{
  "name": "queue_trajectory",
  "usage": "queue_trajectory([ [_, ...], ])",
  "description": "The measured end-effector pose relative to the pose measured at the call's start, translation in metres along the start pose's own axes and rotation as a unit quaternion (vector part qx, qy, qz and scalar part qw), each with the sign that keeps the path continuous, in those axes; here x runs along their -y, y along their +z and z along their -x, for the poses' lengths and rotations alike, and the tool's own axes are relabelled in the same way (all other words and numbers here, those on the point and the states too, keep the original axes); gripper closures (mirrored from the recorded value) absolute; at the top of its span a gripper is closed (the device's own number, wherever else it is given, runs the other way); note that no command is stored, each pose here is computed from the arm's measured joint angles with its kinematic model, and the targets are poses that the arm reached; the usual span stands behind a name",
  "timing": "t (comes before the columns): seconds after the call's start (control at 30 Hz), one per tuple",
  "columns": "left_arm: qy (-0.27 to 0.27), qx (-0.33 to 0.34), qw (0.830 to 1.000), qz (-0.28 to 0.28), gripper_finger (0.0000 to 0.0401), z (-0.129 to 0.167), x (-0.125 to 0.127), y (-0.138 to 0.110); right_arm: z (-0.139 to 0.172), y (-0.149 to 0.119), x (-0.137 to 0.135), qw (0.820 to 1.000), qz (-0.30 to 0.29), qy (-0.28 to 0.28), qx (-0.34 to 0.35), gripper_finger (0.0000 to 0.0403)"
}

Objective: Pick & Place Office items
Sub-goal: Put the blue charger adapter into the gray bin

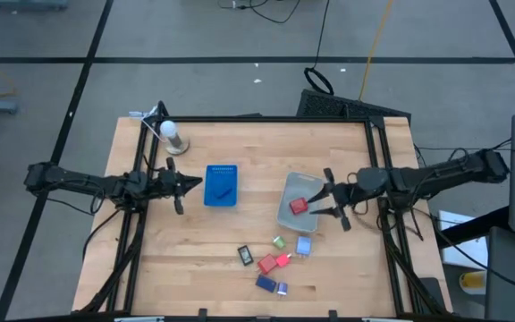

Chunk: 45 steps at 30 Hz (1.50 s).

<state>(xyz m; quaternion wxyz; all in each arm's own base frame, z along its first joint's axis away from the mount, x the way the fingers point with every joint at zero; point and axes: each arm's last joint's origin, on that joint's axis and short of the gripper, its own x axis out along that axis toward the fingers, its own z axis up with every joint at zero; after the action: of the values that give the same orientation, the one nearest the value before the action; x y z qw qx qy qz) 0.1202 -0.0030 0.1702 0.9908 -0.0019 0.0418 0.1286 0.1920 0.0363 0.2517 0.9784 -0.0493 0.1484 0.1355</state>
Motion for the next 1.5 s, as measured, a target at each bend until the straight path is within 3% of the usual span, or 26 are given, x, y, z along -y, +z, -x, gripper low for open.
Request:
queue_trajectory([
  [0.2,0.0,-0.011,1.0,-0.002,0.0377,0.0,0.0,-0.002,-0.022,0.015,-0.016,0.991,0.09,-0.036,-0.095,0.0162],
  [0.37,0.0,-0.015,1.0,-0.003,0.0377,0.0,0.0,-0.003,-0.042,0.018,-0.037,0.972,0.19,-0.024,-0.132,0.0133],
  [0.53,0.001,-0.017,1.0,-0.004,0.0377,0.0,0.0,-0.004,-0.056,0.029,-0.052,0.969,0.208,-0.008,-0.133,0.0129],
  [0.7,0.001,-0.019,1.0,-0.004,0.0377,0.0,0.0,-0.004,-0.071,0.027,-0.068,0.957,0.21,0.057,-0.194,0.0128],
  [0.83,0.004,-0.023,1.0,-0.006,0.0377,0.0,0.0,-0.005,-0.081,0.009,-0.082,0.924,0.258,0.089,-0.269,0.0128],
  [1.0,0.005,-0.023,1.0,-0.006,0.0377,0.0,0.0,-0.005,-0.09,-0.006,-0.094,0.897,0.314,0.075,-0.303,0.0128],
  [1.2,0.005,-0.023,1.0,-0.004,0.0377,0.0,0.0,-0.005,-0.098,-0.011,-0.102,0.893,0.33,0.091,-0.292,0.0128],
  [1.4,0.005,-0.023,1.0,-0.003,0.0377,0.0,0.0,-0.005,-0.114,-0.01,-0.107,0.888,0.304,0.115,-0.326,0.0128],
  [1.5,0.005,-0.023,1.0,-0.004,0.0377,0.0,0.0,-0.005,-0.127,-0.009,-0.111,0.875,0.297,0.142,-0.356,0.0128],
])
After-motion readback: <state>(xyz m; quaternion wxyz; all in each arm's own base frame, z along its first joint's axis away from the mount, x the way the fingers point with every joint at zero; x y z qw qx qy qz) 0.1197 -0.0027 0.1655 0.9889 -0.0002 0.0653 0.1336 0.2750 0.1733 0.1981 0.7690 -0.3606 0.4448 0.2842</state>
